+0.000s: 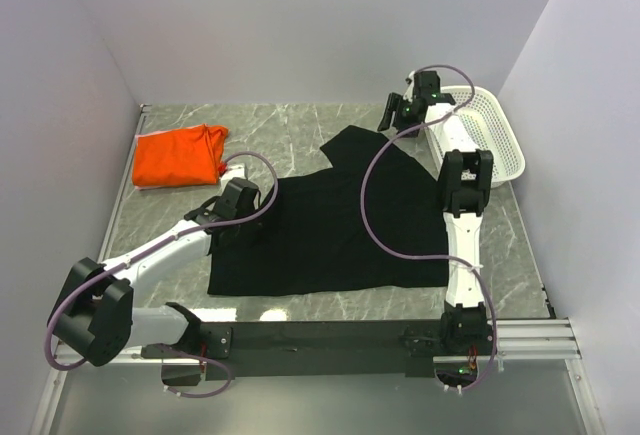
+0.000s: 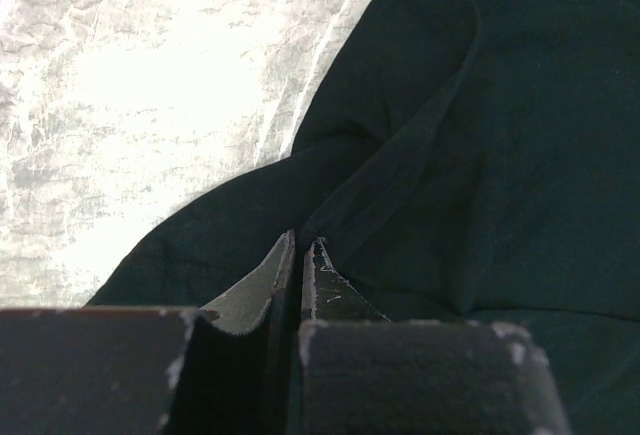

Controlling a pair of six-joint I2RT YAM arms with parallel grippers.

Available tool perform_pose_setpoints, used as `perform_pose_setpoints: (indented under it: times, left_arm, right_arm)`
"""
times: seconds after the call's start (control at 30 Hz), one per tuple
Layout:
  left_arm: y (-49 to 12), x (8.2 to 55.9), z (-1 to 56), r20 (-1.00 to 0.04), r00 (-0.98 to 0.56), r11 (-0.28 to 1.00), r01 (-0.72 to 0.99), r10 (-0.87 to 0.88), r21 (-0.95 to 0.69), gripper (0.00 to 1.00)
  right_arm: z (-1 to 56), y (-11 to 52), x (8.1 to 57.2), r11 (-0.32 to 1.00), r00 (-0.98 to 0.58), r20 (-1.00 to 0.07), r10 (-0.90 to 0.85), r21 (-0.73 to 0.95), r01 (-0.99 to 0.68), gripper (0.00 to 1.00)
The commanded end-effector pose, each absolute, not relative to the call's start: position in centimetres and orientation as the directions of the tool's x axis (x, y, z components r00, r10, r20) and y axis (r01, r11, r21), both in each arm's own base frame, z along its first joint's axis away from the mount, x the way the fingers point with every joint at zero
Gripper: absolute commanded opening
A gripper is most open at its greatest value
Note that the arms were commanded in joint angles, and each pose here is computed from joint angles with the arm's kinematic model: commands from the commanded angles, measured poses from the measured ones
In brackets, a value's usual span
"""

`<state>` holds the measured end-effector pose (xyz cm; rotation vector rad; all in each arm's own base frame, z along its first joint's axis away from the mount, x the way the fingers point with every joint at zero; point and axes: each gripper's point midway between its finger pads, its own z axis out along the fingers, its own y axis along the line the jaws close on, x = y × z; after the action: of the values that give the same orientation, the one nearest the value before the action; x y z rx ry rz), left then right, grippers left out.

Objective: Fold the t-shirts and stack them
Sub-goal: Fold the tshirt

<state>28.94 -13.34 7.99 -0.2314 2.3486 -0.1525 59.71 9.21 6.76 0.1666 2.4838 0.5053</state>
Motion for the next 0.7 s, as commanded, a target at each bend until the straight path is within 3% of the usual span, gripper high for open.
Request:
perform_pose_setpoints:
  times: [0.0,0.43,0.53,0.67]
  left_arm:
    - [-13.7,29.3,8.9,-0.705,-0.675,0.974,-0.099,-0.217,-0.205,0.01]
    - [-13.6,29.2,9.0,-0.707,-0.673,0.974,-0.097,-0.217,-0.207,0.01]
    - [-13.6,29.2,9.0,-0.708,-0.673,0.974,-0.097,-0.215,-0.204,0.01]
    - [-13.6,29.2,8.9,-0.705,-0.676,0.974,-0.096,-0.214,-0.204,0.00]
  right_arm:
    - [6.1,10.3,59.3,0.913,-0.843,-0.506,0.182,0.406,-0.047,0.72]
    - [4.9,11.6,58.0,0.885,-0.882,-0.456,0.115,0.451,-0.117,0.76]
    - [4.6,11.9,57.6,0.877,-0.891,-0.442,0.104,0.462,-0.127,0.68]
    - [4.5,11.9,57.5,0.878,-0.891,-0.442,0.101,0.461,-0.129,0.49]
